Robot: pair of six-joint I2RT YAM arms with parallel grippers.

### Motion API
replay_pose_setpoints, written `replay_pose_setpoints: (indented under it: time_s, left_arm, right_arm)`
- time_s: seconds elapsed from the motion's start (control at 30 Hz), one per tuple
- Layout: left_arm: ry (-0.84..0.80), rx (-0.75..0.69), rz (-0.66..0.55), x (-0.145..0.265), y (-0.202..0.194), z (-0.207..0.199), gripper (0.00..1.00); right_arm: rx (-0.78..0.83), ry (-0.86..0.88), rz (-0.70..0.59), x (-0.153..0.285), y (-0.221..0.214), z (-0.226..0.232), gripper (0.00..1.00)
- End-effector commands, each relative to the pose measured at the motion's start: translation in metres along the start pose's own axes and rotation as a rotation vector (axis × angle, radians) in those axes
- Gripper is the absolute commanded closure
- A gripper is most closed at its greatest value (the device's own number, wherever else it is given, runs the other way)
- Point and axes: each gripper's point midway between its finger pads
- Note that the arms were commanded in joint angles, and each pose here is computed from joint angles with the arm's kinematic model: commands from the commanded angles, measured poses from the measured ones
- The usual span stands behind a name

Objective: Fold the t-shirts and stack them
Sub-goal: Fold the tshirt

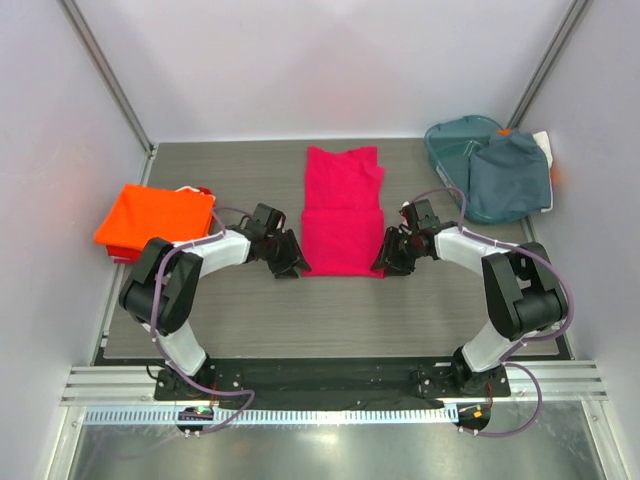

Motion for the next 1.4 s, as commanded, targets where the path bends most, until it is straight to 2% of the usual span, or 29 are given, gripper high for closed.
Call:
replay_pose_setpoints:
  time_s: [0.0, 0.37, 0.53, 0.63, 0.67, 0.83, 1.0, 1.13, 1.23, 1.33, 1.37]
  left_arm:
    - [0.025, 0.0, -0.033, -0.006, 0.007, 0.004, 0.55]
    - [0.066, -0.008, -0.05, -0.005, 0.006, 0.015, 0.59]
    - [0.059, -0.015, -0.049, -0.003, 0.003, 0.012, 0.56]
    - [0.055, -0.017, -0.052, -0.002, 0.001, 0.009, 0.47]
    - [0.051, -0.019, -0.05, -0.002, 0.0, 0.007, 0.46]
    - [0.053, -0.041, -0.039, -0.005, -0.009, 0.0, 0.46]
    - [0.078, -0.043, -0.04, -0.008, -0.013, 0.006, 0.53]
    - [0.089, -0.041, -0.047, -0.008, -0.013, 0.01, 0.6]
    - [0.097, -0.037, -0.051, -0.009, -0.012, 0.012, 0.6]
    - [0.1, -0.037, -0.048, -0.011, -0.012, 0.011, 0.62]
    - [0.106, -0.036, -0.048, -0.013, -0.012, 0.013, 0.63]
  right_arm:
    - [0.018, -0.101, 0.027, 0.0, -0.011, -0.021, 0.53]
    - [0.069, -0.155, -0.091, 0.031, 0.013, -0.019, 0.5]
    - [0.096, -0.165, -0.079, 0.034, 0.012, -0.021, 0.5]
    - [0.111, -0.168, -0.055, 0.028, 0.008, -0.024, 0.5]
    - [0.112, -0.166, -0.045, 0.025, 0.007, -0.025, 0.5]
    - [0.128, -0.14, 0.013, 0.011, 0.0, -0.026, 0.51]
    - [0.144, -0.116, 0.037, 0.006, -0.004, -0.022, 0.52]
    - [0.145, -0.116, 0.05, 0.004, -0.008, -0.023, 0.59]
    - [0.151, -0.109, 0.057, 0.002, -0.009, -0.022, 0.64]
    - [0.154, -0.104, 0.059, 0.001, -0.008, -0.021, 0.76]
    - [0.156, -0.101, 0.061, 0.001, -0.009, -0.02, 0.83]
Point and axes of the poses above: each gripper's point midway between its finger pads, its own x axis back along the fingers, its own z axis along the line the jaws close on, y = z × x, and after that the axes turned 15 degrees about x, right-handed
